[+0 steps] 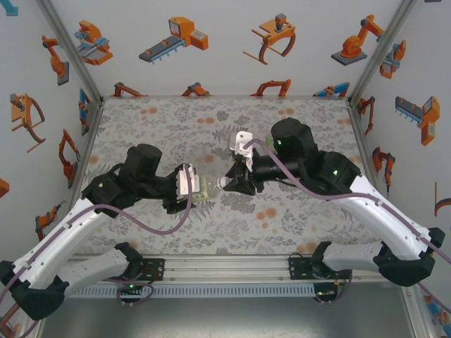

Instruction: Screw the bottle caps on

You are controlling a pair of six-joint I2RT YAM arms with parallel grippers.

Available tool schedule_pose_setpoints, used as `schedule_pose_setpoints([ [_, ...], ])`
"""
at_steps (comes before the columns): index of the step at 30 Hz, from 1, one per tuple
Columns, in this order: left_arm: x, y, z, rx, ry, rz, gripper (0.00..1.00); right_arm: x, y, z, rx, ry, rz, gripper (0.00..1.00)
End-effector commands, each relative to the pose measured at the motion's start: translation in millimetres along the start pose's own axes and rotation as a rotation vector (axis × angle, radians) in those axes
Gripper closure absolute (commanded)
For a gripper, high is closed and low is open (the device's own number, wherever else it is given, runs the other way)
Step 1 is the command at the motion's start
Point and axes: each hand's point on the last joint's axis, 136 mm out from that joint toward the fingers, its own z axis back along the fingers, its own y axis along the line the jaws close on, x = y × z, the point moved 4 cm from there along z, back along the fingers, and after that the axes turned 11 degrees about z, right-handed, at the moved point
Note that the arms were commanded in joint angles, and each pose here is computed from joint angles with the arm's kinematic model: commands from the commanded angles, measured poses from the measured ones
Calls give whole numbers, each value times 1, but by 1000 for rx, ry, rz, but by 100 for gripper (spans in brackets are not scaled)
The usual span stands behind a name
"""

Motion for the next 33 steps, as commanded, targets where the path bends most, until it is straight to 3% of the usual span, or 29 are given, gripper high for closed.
schedule_pose_setpoints([
  [1, 12, -1, 1, -13, -49, -41, 100, 7, 3, 0, 14, -3, 23, 95],
  [6, 12, 0, 0, -12, -43, -38, 100, 9, 4, 1, 21, 5, 32, 100],
  [23, 16, -1, 0, -24, -62, -46, 100, 1, 6, -12, 58, 52, -28, 100],
  [29, 15, 0, -2, -26, -54, -41, 100, 0, -2, -19, 3, 24, -290, 100],
  [33, 14, 0, -2, -23, -52, -42, 100, -1, -5, -25, 3, 36, -564, 100],
])
